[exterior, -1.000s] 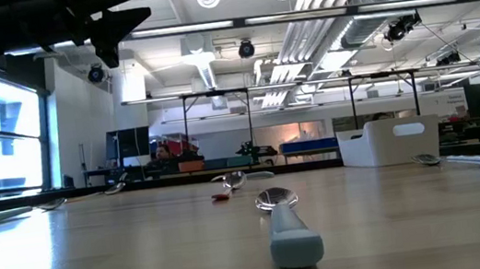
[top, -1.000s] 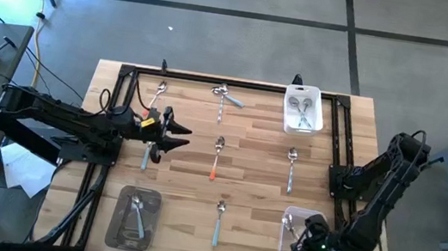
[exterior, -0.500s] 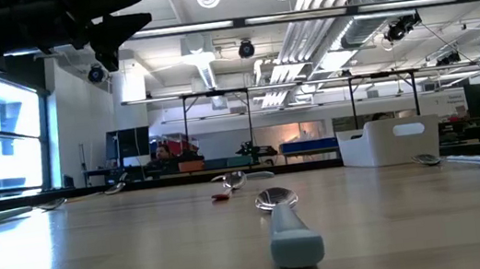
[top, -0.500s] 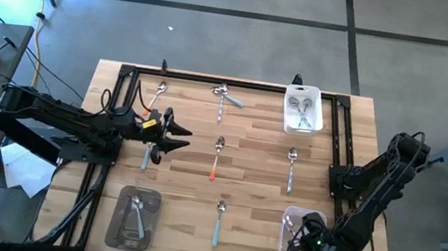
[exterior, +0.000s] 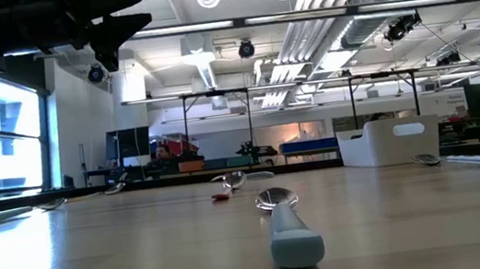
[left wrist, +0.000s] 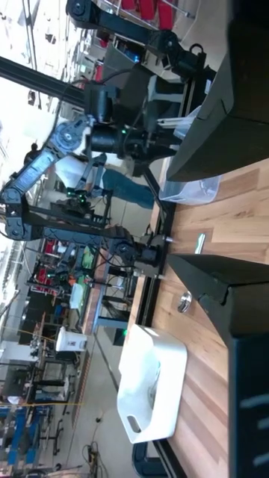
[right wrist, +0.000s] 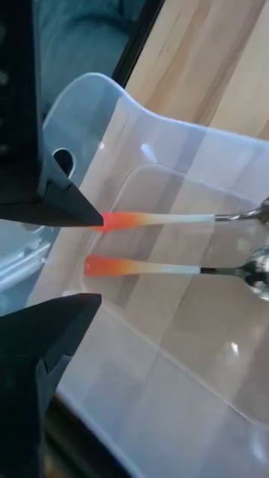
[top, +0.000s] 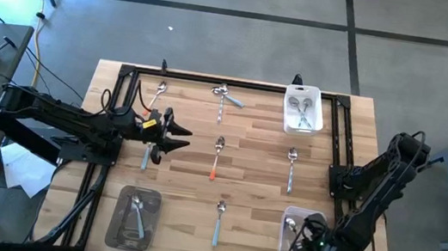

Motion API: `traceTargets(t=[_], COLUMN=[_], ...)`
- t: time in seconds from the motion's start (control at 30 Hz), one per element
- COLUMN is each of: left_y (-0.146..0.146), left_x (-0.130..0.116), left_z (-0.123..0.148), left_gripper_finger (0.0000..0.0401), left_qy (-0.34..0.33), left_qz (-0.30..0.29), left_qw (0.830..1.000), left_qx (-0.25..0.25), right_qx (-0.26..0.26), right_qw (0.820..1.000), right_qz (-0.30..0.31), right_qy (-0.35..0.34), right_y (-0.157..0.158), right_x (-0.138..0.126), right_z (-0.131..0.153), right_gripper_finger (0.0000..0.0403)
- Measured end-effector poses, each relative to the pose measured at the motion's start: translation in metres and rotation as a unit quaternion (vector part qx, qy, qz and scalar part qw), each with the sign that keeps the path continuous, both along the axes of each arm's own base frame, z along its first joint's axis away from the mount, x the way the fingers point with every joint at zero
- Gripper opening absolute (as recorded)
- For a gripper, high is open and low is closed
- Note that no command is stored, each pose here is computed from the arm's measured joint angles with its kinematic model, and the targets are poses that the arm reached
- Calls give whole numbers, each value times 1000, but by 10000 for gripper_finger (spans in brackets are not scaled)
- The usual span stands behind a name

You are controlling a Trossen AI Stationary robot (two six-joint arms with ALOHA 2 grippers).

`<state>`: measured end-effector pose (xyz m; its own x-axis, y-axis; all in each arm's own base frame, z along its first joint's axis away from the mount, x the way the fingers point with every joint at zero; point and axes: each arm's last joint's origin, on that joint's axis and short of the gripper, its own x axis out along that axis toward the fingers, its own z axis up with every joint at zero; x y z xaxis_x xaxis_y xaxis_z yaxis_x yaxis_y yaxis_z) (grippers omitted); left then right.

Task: Sort silverware by color (type)
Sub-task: Put the light blue spoon into the black bin

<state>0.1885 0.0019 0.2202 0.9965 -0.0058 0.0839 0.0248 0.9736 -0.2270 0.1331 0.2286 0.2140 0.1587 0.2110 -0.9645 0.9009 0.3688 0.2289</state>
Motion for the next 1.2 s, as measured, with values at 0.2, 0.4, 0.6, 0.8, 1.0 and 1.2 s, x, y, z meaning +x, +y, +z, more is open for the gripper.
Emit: traceTargets(t=[0.2,0.4,0.6,0.8,1.0,1.2], left_y=[0,0,2,2,0,-10], left_x=[0,0,0,-2,-3,-6], left_z=[-4,-13,-21,-28,-35,-41], left_gripper_finger=[156,138,88,36,2,1], left_qy=[21,65,108,145,181,217], left_qz=[1,3,27,34,30,22], left_qw=[1000,998,993,988,982,974], left_qx=[16,25,33,31,40,60], right_qx=[-105,-210,-292,-325,-356,-360], right_qw=[994,974,947,931,911,886], right_qz=[12,80,122,158,176,198], right_qy=[17,-27,-64,-58,-112,-215], right_y=[-16,-49,-94,-135,-167,-193], right_x=[1,20,52,82,114,140], right_z=[30,39,50,52,56,27], right_gripper_finger=[81,18,5,1,0,0])
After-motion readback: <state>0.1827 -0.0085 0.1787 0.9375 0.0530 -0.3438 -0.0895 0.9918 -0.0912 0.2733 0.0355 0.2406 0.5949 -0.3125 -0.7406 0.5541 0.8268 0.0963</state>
